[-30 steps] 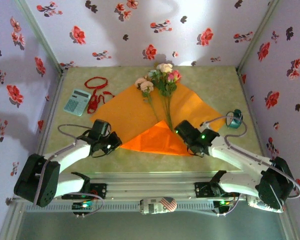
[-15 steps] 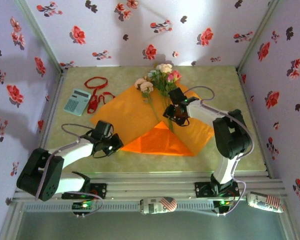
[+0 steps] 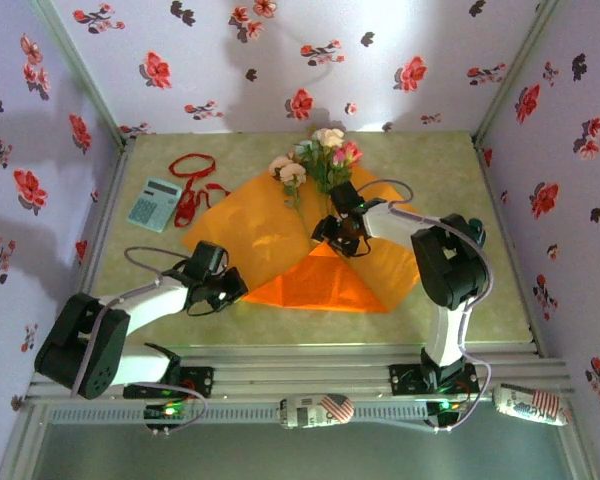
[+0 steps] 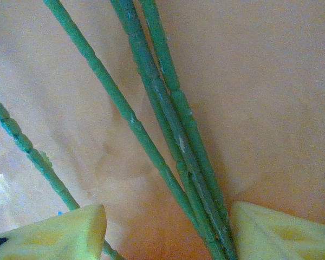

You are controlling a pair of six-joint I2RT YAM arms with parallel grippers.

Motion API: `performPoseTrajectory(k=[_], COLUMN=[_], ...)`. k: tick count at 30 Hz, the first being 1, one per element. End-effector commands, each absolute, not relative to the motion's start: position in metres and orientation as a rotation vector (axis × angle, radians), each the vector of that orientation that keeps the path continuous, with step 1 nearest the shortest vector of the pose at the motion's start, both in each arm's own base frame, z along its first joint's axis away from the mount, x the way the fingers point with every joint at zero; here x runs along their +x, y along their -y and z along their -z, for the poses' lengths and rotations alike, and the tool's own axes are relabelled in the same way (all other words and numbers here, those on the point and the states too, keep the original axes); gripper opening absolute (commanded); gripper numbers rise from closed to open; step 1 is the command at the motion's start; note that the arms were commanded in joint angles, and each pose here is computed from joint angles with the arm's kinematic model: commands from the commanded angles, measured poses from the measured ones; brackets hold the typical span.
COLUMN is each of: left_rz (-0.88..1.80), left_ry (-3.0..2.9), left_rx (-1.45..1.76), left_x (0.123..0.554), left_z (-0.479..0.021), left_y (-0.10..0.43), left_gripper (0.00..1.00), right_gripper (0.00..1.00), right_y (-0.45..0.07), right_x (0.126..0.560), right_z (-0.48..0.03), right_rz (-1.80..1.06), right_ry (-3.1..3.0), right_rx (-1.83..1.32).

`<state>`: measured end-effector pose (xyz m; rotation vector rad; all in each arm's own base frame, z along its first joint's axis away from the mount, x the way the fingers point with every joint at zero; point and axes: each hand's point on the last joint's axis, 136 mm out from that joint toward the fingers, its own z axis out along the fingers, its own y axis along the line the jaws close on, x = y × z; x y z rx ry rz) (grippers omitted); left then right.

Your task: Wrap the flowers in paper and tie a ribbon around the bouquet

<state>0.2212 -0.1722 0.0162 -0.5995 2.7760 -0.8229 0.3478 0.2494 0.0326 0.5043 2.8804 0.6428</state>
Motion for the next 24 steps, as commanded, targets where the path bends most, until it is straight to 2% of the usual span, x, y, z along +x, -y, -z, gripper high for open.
performPoseTrajectory(k=[1, 9, 13, 16, 19, 21, 24], left_rz=[0.811, 0.812, 0.804, 0.799, 0.793, 0.793, 0.782], left_ry=[-2.783, -2.769, -2.759, -2.767, -2.763, -2.76, -2.76], left_rx=[-0.555, -0.553, -0.541, -0.536, -0.535, -0.531, -0.526], left_x=[0.221, 0.223, 0.222, 0.219, 0.219, 0.219, 0.22], left_z=[-0.014, -0.017, -0.02, -0.021, -0.022, -0.023, -0.026], left_y=[0.176, 0.177, 0.176, 0.175, 0.174, 0.174, 0.174], left_gripper=[0.0, 0.0, 0.0, 0.0, 0.0, 0.0, 0.0], right_gripper=[0.63, 0.63, 0.63, 0.64, 0.62, 0.52, 0.23], right_y=[-0.267, -0.277, -0.238, -0.205, -0.2, -0.22, -0.282], right_x=[0.359, 0.365, 0.361, 0.354, 0.336, 0.315, 0.279], right_z=[-0.041, -0.039, -0.053, -0.087, -0.114, -0.117, -0.105], right_rz=[-0.732, -0.809, -0.552, -0.397, -0.332, -0.379, -0.65], right_ry=[-2.841, -2.825, -2.789, -2.686, -2.646, -2.682, -2.76], right_rx=[0.537, 0.62, 0.649, 0.657, 0.567, 0.472, 0.339])
